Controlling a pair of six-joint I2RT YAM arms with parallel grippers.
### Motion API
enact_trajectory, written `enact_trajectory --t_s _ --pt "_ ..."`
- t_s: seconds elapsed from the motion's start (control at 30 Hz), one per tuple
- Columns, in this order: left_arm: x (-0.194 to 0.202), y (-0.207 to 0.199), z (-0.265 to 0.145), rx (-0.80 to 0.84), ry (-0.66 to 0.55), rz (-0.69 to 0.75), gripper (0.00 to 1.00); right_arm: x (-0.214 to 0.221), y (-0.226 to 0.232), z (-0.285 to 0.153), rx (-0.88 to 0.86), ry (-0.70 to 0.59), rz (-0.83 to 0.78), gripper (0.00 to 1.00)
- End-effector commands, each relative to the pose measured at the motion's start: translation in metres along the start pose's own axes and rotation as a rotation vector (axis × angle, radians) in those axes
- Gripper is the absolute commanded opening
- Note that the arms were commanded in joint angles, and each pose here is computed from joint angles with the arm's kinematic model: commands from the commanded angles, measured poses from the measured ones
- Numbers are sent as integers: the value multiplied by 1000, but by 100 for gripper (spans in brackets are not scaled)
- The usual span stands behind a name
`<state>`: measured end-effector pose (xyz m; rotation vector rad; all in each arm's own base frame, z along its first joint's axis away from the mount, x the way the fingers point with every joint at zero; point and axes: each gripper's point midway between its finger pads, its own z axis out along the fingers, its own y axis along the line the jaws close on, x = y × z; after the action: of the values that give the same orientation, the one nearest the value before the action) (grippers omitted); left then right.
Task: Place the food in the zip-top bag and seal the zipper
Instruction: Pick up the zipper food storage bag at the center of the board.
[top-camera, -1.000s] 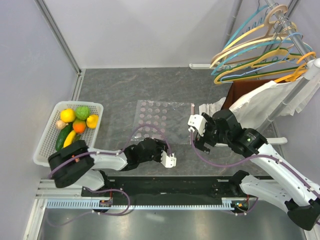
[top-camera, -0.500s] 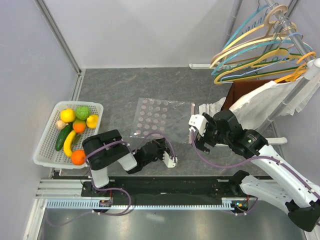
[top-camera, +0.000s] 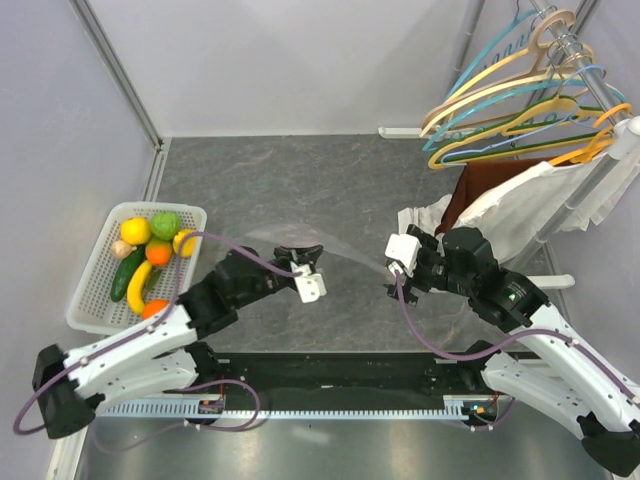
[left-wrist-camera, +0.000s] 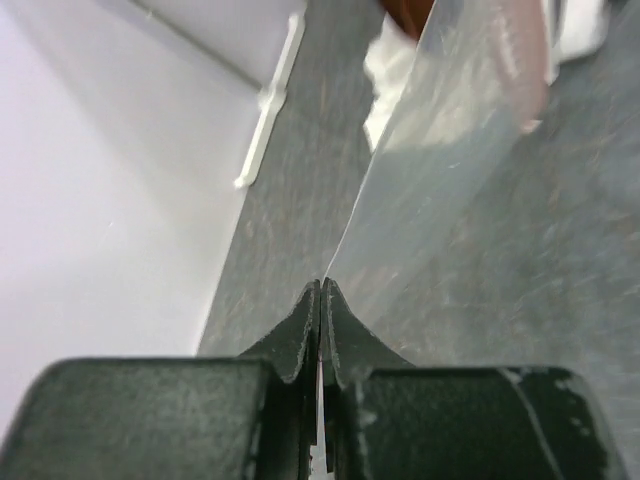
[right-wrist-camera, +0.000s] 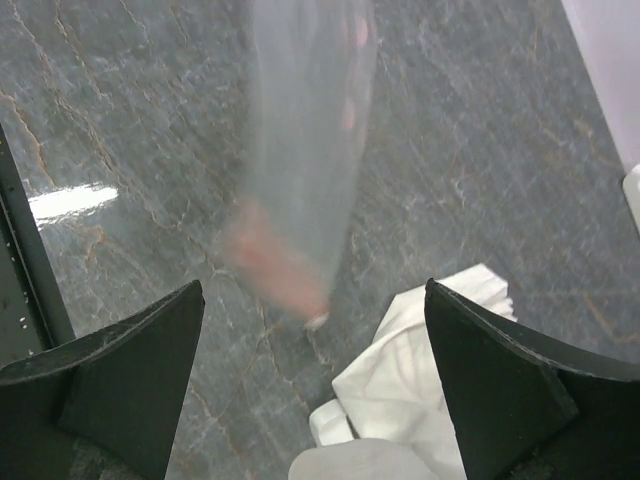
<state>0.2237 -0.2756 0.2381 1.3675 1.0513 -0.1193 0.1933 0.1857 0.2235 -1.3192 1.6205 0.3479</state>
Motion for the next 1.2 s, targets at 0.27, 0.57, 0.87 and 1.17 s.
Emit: enact_trajectory --t_s 0.27,0.57,0.87,1.17 --pt "11 11 -68 136 132 -559 2 -66 -1 -6 -78 -215 -107 98" --pt "3 47 -61 105 103 -734 2 -61 20 2 -174 -241 -31 98" --pt "3 65 -53 109 95 -817 2 -42 40 24 -219 -270 31 94" --pt "12 70 -48 85 117 -866 2 -50 67 49 -292 -290 119 77"
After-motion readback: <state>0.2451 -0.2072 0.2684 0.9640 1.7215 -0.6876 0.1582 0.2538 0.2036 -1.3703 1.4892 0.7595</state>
